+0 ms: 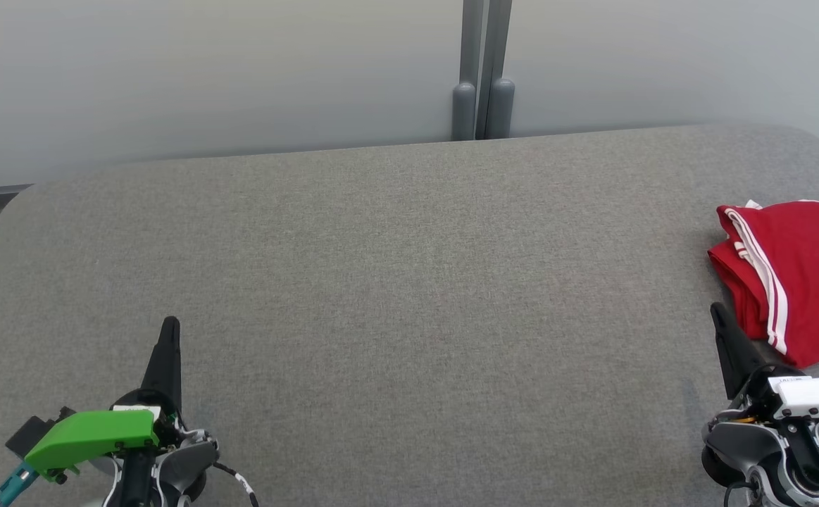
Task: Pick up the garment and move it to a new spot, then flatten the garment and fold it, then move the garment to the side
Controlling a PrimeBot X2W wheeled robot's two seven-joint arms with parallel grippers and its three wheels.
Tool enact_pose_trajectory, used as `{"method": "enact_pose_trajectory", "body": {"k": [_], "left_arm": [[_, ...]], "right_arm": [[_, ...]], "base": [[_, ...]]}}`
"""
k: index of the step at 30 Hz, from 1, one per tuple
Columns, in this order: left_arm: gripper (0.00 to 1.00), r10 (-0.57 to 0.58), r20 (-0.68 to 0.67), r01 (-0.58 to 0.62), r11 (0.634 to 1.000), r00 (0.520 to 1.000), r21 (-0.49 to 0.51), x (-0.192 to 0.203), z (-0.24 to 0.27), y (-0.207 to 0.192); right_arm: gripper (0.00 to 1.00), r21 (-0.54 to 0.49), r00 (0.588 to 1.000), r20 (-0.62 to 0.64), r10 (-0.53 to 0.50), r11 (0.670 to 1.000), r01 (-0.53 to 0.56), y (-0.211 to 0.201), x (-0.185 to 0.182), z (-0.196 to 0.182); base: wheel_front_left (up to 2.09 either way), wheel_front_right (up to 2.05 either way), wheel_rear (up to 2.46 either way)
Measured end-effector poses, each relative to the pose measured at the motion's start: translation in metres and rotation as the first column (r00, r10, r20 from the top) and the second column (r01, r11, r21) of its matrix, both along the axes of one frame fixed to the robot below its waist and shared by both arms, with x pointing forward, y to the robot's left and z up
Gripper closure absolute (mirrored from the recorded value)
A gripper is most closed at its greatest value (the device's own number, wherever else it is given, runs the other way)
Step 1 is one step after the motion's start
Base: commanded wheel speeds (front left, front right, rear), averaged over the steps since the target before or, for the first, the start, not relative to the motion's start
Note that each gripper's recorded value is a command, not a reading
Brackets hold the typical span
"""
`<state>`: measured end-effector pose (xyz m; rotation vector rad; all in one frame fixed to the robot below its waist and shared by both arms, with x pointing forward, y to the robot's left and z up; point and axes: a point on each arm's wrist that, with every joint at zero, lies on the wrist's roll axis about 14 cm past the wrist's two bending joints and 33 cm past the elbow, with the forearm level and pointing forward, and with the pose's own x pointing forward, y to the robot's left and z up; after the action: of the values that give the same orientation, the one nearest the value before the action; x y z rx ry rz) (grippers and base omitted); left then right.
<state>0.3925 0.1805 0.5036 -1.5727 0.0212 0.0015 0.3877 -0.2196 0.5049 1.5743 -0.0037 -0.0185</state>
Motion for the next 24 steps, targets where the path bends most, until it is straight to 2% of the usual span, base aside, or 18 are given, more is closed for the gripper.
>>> {"method": "enact_pose_trajectory", "body": {"k": [24], "left_arm": [[1.0,0.0,0.0,0.0,1.0,1.0,0.0,0.0,0.0,0.0]], "right_arm": [[1.0,0.0,1.0,0.0,0.0,1.0,0.0,-0.0001,0.0,0.0001]], "base": [[0.0,0.0,0.0]]}}
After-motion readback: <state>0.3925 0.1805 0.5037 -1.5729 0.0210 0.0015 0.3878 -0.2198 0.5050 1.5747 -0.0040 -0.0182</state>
